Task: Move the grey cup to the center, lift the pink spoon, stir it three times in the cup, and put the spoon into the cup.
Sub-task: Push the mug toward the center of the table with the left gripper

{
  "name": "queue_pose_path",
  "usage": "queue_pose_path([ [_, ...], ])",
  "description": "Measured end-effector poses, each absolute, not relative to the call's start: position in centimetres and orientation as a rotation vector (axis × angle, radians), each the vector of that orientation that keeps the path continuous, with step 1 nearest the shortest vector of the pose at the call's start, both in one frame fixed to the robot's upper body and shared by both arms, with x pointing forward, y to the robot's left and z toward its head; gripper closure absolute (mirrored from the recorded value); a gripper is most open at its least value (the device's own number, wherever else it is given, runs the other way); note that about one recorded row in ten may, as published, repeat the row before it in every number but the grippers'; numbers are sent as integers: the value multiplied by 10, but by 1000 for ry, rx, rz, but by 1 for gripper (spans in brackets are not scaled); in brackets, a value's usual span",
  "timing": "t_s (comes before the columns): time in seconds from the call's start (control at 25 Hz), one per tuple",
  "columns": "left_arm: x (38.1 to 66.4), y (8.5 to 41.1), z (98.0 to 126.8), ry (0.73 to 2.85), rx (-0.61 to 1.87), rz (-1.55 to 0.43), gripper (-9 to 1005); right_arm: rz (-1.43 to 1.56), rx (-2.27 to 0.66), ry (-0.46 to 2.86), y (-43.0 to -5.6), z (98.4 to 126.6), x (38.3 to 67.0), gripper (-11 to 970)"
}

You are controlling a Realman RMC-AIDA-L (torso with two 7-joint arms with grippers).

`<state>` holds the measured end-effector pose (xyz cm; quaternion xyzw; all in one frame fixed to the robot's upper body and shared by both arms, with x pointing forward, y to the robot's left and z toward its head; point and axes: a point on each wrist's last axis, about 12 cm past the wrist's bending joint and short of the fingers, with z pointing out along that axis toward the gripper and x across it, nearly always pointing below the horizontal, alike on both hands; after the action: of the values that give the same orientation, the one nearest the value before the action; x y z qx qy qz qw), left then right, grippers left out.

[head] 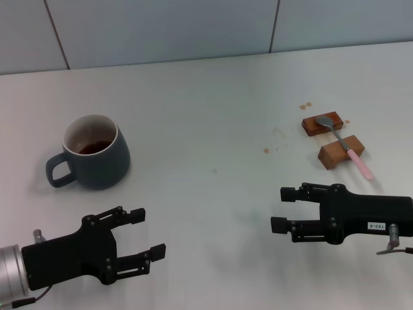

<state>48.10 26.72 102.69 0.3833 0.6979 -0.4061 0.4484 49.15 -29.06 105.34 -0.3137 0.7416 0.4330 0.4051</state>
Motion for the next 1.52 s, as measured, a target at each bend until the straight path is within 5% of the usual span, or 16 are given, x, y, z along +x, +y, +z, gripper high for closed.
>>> queue_pose_path([
  [0.48, 476, 277, 1035, 1603, 942, -938, 232, 1108, -793, 1870, -287, 1053, 493, 138],
  [0.72, 479, 323, 1060, 1337, 673, -527, 307, 1110, -785, 1873, -287, 1052, 493, 140],
  [1.0, 507, 337, 1054, 1193, 737, 253, 542, 1111, -781, 1873, -287, 1051, 493, 143],
  [1.12, 521, 330, 1049, 1187, 856, 418, 598, 1114, -780, 1873, -287, 1051, 492, 144],
  [1.36, 536, 318, 1043, 1216, 959, 445, 709, 1123, -775, 1877, -287, 1051, 490, 146],
  [1.48, 536, 313, 1041, 1219, 983, 410, 966, 1125, -769, 1881, -288, 1050, 489, 148],
  [1.52, 536, 313, 1041, 1219, 983, 410, 971, 1126, -767, 1884, -288, 1050, 489, 148],
])
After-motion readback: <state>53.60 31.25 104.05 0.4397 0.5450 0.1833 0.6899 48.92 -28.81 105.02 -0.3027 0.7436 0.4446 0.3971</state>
